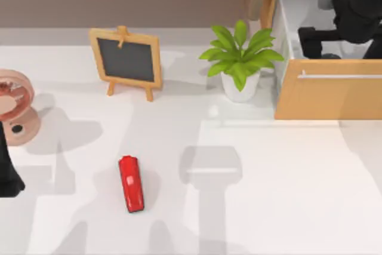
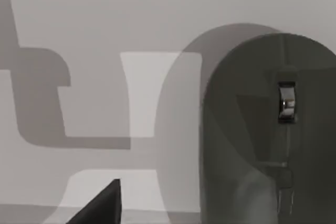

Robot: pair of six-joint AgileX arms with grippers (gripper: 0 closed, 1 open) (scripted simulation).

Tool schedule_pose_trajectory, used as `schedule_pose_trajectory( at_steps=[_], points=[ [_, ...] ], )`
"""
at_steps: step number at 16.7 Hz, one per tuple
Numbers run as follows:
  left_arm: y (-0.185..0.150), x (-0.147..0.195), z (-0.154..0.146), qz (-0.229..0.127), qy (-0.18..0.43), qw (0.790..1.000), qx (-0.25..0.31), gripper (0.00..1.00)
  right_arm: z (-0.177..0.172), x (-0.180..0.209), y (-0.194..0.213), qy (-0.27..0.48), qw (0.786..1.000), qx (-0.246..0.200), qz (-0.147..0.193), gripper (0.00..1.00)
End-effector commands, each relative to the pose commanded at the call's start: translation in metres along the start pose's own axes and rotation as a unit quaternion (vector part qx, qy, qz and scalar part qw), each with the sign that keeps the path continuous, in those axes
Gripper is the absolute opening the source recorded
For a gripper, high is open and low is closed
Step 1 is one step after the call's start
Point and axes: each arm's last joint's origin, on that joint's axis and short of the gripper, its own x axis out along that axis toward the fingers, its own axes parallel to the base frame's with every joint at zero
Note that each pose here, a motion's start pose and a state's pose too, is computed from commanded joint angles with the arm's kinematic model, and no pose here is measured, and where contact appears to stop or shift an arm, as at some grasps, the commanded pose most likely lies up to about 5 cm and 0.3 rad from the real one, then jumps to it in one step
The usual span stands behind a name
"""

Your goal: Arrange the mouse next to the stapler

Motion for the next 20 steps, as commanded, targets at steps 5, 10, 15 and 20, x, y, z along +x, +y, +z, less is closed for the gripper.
schedule_pose_trajectory(
  at_steps=[5,10,15,20],
  points=[
    [0.000,0.000,0.000,0.000,0.000,1.000,0.000,1.00,0.001,0.005,0.000,-0.005,1.000,0.000,0.000,1.00],
    [0.000,0.000,0.000,0.000,0.000,1.000,0.000,1.00,0.001,0.013,0.000,-0.001,1.000,0.000,0.000,1.00],
    [0.000,0.000,0.000,0.000,0.000,1.000,0.000,1.00,0.001,0.013,0.000,-0.001,1.000,0.000,0.000,0.70],
    [0.000,0.000,0.000,0.000,0.000,1.000,0.000,1.00,0.001,0.013,0.000,-0.001,1.000,0.000,0.000,0.32]
  ],
)
